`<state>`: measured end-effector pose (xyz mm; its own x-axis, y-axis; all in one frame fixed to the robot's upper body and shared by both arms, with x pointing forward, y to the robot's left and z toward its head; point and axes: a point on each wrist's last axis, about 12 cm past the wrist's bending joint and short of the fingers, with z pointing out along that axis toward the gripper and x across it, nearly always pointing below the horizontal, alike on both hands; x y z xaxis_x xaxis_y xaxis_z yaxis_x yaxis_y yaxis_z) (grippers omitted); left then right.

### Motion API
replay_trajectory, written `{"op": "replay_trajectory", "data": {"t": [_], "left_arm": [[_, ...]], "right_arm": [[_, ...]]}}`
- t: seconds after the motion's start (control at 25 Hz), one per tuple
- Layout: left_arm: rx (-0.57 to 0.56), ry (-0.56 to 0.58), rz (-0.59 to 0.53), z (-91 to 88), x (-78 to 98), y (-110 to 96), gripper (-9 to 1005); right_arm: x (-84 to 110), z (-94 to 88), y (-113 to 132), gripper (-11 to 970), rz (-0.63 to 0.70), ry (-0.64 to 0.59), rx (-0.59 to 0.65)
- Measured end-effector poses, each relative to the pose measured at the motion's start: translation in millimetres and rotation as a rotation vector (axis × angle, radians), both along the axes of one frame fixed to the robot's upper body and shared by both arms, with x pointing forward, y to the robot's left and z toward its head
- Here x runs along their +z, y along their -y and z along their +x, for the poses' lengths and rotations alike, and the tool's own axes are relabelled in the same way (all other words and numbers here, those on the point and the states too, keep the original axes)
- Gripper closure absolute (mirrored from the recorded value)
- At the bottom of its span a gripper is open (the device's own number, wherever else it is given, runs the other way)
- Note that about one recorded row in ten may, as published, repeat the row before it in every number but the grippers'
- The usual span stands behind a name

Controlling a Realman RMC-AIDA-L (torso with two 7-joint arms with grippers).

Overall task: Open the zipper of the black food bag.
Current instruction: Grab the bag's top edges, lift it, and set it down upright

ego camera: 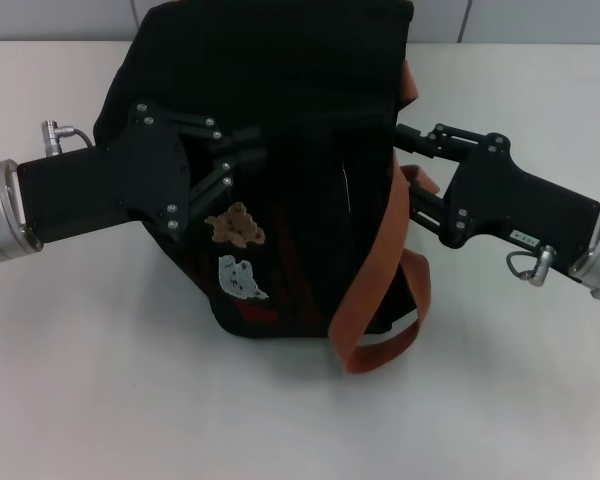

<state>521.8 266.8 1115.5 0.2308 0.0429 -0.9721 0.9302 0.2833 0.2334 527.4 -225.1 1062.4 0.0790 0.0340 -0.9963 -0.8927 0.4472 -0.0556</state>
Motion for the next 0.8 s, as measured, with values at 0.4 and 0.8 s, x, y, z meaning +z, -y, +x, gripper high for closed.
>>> {"op": "replay_trajectory", "data": {"t": [0.4,0.8], "left_arm": [[-0.032,-0.002,0.010,0.2,-0.2,5.9,851],[-0.041,-0.001,0.011,0.5,0.1,7.5,847]], "right_arm": [[3.1,7.5,-7.0,578,-0.022,0.000,0.025],[0.8,10.0,-16.0,614,-0.047,-0.020,0.050]]}}
